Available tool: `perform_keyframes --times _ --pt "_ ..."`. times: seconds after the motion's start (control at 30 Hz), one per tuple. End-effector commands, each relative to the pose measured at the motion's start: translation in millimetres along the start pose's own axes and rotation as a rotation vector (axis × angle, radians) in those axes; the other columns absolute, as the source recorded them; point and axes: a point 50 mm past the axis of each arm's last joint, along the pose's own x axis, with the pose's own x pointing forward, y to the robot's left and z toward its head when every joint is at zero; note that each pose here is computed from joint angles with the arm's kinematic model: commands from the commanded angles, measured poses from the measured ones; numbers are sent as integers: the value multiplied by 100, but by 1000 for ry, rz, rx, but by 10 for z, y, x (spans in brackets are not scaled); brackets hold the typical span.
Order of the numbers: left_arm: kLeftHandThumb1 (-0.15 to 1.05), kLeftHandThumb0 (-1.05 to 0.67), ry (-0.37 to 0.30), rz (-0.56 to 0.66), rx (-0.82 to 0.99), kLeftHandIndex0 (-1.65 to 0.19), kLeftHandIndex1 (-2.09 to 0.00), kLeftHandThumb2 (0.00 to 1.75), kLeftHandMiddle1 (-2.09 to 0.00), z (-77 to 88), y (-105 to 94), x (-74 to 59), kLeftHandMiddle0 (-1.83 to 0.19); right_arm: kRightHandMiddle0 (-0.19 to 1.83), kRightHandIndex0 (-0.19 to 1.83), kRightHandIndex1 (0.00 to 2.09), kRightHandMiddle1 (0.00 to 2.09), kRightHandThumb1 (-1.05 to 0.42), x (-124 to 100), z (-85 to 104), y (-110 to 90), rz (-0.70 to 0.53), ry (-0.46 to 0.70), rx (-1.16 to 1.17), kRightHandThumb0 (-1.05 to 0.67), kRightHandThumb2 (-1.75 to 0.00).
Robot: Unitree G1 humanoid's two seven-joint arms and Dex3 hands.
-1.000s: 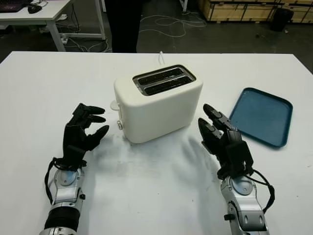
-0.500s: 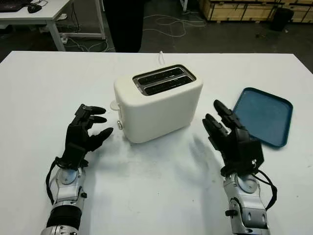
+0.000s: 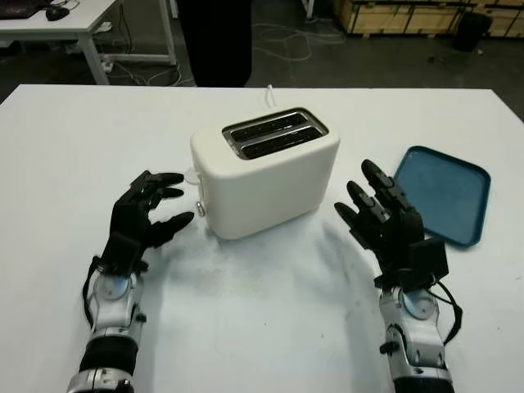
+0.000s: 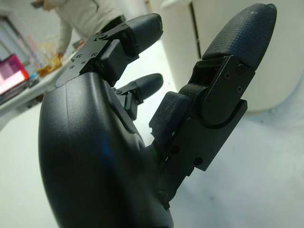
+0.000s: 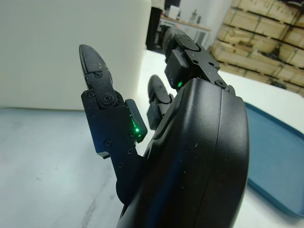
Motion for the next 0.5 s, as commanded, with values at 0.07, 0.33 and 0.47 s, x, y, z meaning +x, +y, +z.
perform_keyframes --times 0.07,0.33,0.47 --pt "83 -105 -13 37 24 -61 -75 8 -120 29 35 17 -35 43 43 1 1 -83 43 20 -21 2 -62 27 -17 -2" --pt "74 -105 -32 90 -3 -97 -43 3 -82 73 121 21 -77 45 44 1 1 -87 59 31 -10 -16 -78 8 -11 -3" --pt "77 -105 -99 153 12 -131 -18 1 -48 128 186 31 -115 45 46 2 1 -88 54 39 -17 -17 -76 13 -11 -2"
